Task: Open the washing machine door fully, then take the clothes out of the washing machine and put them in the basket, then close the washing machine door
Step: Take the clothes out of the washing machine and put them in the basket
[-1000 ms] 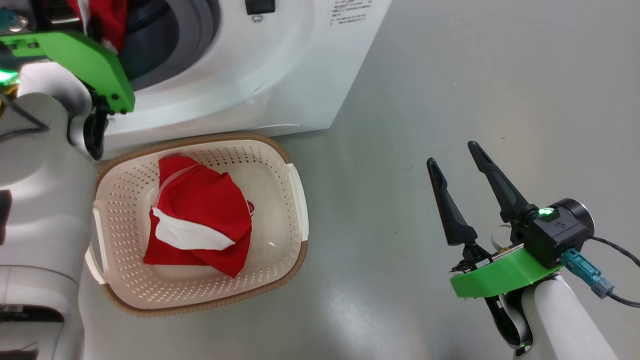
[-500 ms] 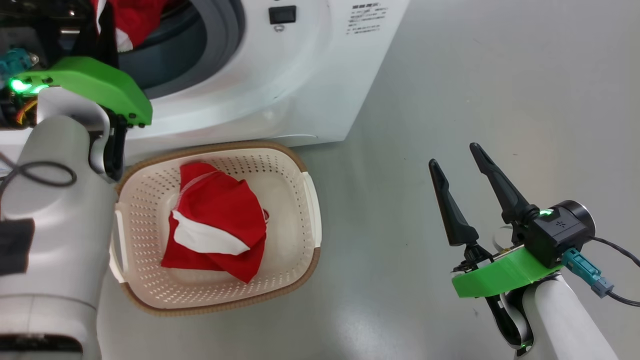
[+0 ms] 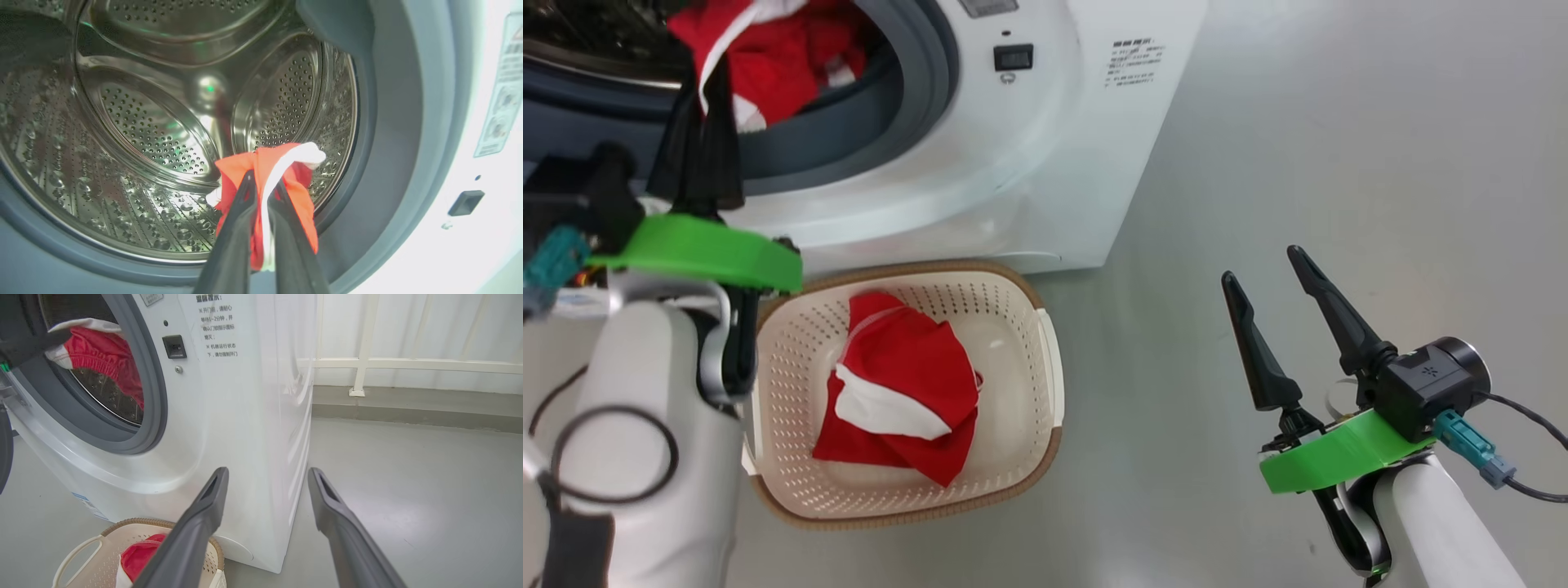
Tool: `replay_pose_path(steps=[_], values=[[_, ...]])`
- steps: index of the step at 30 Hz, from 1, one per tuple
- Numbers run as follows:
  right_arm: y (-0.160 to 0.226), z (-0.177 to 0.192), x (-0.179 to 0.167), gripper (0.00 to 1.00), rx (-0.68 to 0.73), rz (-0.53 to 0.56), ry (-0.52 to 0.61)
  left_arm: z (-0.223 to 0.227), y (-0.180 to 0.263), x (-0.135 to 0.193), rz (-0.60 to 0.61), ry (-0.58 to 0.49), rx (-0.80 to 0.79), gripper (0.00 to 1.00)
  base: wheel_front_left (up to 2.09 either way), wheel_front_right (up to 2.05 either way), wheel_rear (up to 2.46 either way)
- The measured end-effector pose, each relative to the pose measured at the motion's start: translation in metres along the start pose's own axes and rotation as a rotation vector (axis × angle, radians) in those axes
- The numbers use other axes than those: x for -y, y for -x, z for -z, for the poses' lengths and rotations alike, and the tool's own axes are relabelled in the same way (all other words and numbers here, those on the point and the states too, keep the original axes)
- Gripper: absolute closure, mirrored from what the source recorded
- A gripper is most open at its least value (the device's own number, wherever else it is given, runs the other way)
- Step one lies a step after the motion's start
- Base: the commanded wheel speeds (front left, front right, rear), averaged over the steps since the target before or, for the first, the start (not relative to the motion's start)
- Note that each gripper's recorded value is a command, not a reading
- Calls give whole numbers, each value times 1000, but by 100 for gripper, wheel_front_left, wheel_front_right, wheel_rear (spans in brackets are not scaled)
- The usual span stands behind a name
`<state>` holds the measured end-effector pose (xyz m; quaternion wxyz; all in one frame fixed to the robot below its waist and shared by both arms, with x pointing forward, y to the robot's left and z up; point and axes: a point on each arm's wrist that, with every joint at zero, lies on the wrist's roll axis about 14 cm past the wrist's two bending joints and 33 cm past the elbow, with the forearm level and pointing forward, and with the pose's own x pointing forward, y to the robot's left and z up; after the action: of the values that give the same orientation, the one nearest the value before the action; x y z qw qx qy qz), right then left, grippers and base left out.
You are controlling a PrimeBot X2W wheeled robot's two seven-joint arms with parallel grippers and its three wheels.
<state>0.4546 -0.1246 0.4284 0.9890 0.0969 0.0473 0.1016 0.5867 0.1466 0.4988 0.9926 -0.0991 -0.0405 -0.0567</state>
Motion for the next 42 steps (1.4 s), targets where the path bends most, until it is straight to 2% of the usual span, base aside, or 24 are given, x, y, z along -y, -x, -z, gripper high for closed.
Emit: replay_pose_path(steps=[6,15,22,35,42], values=[[5,-16,-4,0,35,-7,9,-26,25,5,-3,3,75,100,0,0,0],[29,-29,-5,0,56,11,1,-28,71,10,-4,-9,63,100,0,0,0],[41,-48,-8,0,101,10,10,-48,103,13,-21,-9,108,100,0,0,0],[54,-53,-18,0,112,-7,9,-93,143,23,-26,0,214,100,0,0,0],[56,-46,-18,0,92,-5,7,-93,148,34,-3,17,199,100,0,0,0]])
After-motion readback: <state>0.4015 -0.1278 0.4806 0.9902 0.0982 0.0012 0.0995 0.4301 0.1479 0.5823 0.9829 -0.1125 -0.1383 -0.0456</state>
